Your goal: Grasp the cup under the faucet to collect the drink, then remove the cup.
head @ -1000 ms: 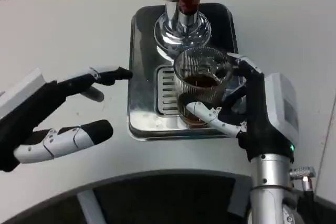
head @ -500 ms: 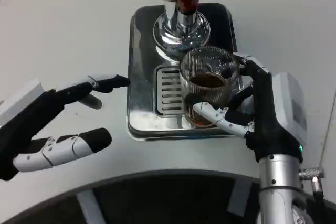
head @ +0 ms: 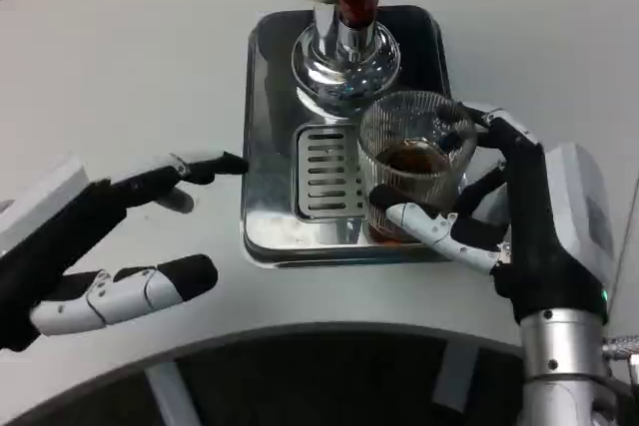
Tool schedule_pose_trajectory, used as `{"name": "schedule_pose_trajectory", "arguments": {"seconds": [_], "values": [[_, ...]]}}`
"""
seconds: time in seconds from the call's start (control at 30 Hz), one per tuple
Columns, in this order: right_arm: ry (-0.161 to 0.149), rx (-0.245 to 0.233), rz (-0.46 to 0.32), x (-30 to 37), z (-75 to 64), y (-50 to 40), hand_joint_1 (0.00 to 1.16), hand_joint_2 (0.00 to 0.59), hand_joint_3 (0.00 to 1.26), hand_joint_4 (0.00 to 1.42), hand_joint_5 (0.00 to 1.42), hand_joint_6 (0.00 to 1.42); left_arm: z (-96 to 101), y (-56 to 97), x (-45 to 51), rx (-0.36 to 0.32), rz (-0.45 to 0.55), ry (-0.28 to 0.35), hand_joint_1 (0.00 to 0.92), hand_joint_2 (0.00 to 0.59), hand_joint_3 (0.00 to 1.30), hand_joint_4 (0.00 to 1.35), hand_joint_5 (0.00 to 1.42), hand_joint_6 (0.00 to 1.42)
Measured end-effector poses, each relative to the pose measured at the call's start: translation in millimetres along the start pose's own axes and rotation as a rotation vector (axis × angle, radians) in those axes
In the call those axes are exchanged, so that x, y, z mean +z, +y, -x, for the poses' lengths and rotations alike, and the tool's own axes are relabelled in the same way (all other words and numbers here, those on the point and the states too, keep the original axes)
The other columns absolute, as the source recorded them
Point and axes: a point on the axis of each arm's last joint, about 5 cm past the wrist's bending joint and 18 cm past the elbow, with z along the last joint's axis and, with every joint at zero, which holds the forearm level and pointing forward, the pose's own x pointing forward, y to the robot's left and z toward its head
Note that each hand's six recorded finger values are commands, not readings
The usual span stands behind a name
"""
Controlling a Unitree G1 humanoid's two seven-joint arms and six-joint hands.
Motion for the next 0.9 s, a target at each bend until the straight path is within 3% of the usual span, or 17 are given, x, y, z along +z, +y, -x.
{"name": "schedule_pose_trajectory", "arguments": {"seconds": [0.17, 0.4, 0.67, 0.9], "values": [[-0.013, 0.001, 0.002, -0.7, 4.7, -7.6, 1.01, 0.159, 0.72, 0.8, 0.96, 1.27, -0.3, 0.1, 0.9, -0.011, -0.037, 0.004, 0.0, 0.123, 0.22, 0.12, 0.14, 0.29], [-0.057, 0.022, -0.013, 4.7, 16.5, -19.2, 1.01, 0.157, 0.74, 0.82, 0.97, 1.27, 0.5, -1.7, 4.6, -0.025, -0.083, 0.017, 0.0, 0.123, 0.19, 0.08, 0.1, 0.25], [-0.08, 0.056, -0.041, 12.5, 25.2, -22.0, 1.01, 0.156, 0.75, 0.83, 0.98, 1.29, 4.3, -2.8, 6.1, -0.056, -0.137, 0.104, 0.0, 0.118, 0.11, 0.0, 0.03, 0.18], [-0.131, 0.099, -0.071, 24.3, 28.4, -20.9, 1.01, 0.156, 0.76, 0.83, 0.99, 1.29, 7.9, -3.1, 11.0, -0.077, -0.173, 0.135, 0.0, 0.118, 0.1, 0.0, 0.0, 0.18]]}}
